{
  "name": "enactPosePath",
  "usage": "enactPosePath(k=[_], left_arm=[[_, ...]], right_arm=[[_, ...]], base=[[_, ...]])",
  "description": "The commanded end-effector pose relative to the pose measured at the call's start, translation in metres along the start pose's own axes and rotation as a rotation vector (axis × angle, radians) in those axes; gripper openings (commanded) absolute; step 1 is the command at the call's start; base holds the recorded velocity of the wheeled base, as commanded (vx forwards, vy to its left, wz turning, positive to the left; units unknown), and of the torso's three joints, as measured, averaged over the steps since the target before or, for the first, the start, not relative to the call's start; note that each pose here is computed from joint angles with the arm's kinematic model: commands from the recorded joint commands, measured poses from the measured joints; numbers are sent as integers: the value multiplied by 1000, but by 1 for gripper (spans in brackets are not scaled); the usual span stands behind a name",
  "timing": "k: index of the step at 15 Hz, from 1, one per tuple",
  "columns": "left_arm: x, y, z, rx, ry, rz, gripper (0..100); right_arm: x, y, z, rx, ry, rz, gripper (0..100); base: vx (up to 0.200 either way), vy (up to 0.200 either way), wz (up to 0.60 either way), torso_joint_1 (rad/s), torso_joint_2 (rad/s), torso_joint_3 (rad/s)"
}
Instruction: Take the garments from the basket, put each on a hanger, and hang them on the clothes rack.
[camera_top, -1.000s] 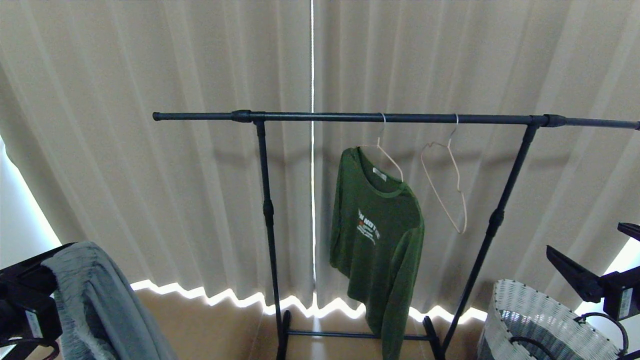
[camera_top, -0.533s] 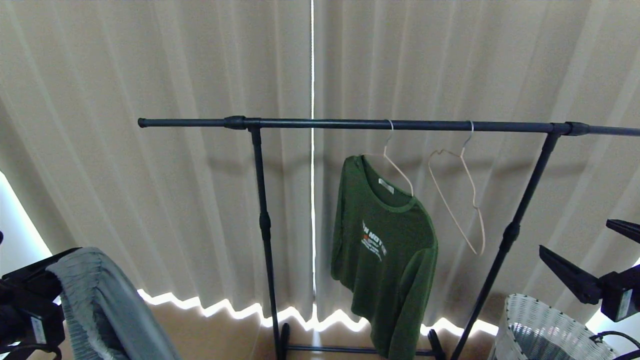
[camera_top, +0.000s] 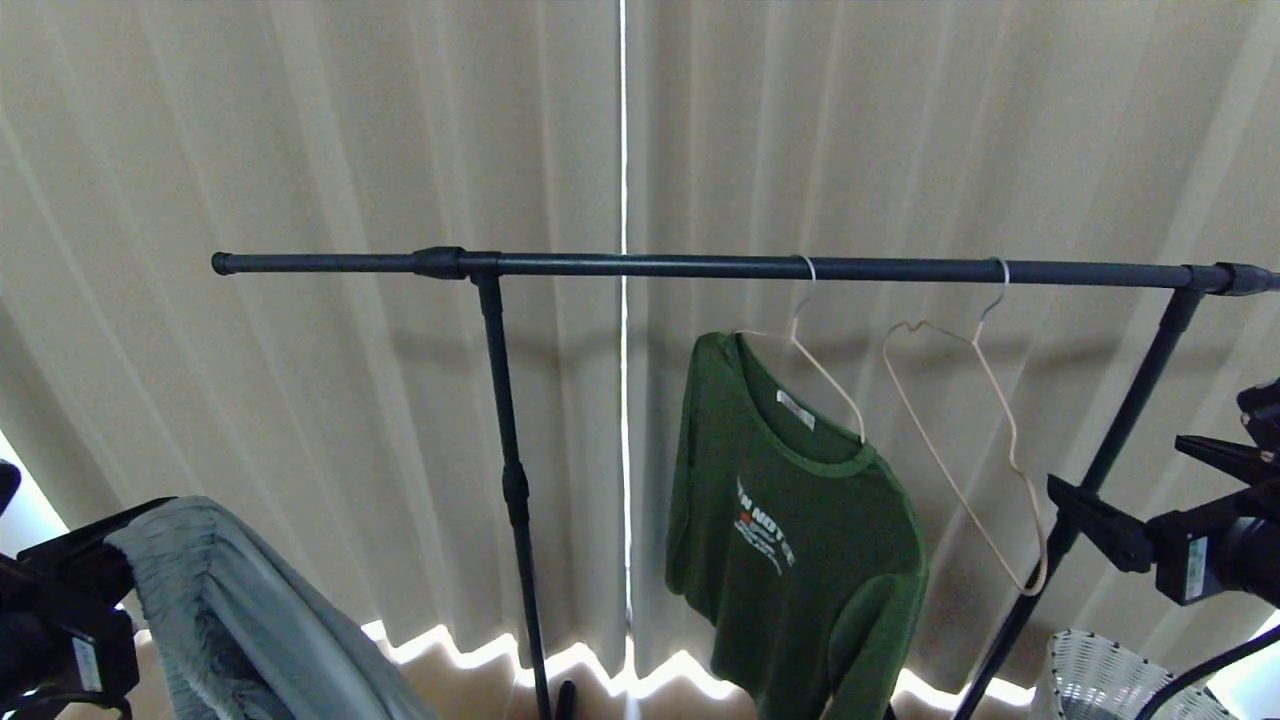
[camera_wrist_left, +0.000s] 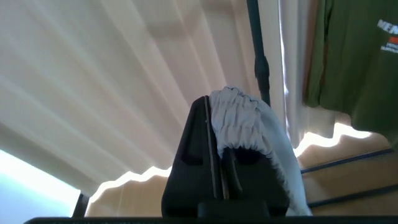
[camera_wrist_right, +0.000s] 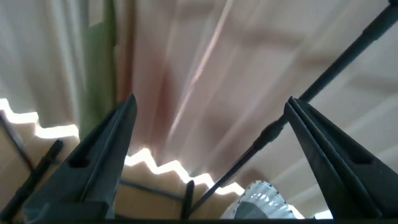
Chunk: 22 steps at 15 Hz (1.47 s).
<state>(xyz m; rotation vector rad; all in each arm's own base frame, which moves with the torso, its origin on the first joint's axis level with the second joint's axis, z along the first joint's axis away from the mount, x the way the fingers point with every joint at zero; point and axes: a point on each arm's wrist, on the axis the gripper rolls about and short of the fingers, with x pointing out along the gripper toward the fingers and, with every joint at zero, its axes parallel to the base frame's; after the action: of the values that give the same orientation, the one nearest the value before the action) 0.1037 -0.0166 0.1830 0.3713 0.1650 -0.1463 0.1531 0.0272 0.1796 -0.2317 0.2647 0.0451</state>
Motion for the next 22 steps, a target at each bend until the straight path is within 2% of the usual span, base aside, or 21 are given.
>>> enactPosePath(k=[1,4,6,7,9,13,22], left_arm=[[-1,0,1,0,-7,1,0],[-1,0,1,0,-6,0,0],[-1,0,1,0,-8,-1,0],[-1,0,1,0,-7,1,0],[0,0,1,0,-6,0,0],[-1,0,1,0,-9,0,0],[-1,-1,-1,0,-2,-3,0]], right_arm=[[29,-4,4,47,67,-36,100],[44,-3,7,101,134,-48,100],[61,0,16,168,230,-54,100],[70,6,19,196,282,-52,100],[82,15,24,223,320,-84,100],[105,24,21,255,357,-124,100],[120,15,18,290,373,-171,100]], base=[[0,0,0,0,0,0],[0,0,0,0,0,0],[0,0,0,0,0,0],[0,0,0,0,0,0],[0,0,0,0,0,0],[0,0,0,0,0,0],[0,0,0,0,0,0]])
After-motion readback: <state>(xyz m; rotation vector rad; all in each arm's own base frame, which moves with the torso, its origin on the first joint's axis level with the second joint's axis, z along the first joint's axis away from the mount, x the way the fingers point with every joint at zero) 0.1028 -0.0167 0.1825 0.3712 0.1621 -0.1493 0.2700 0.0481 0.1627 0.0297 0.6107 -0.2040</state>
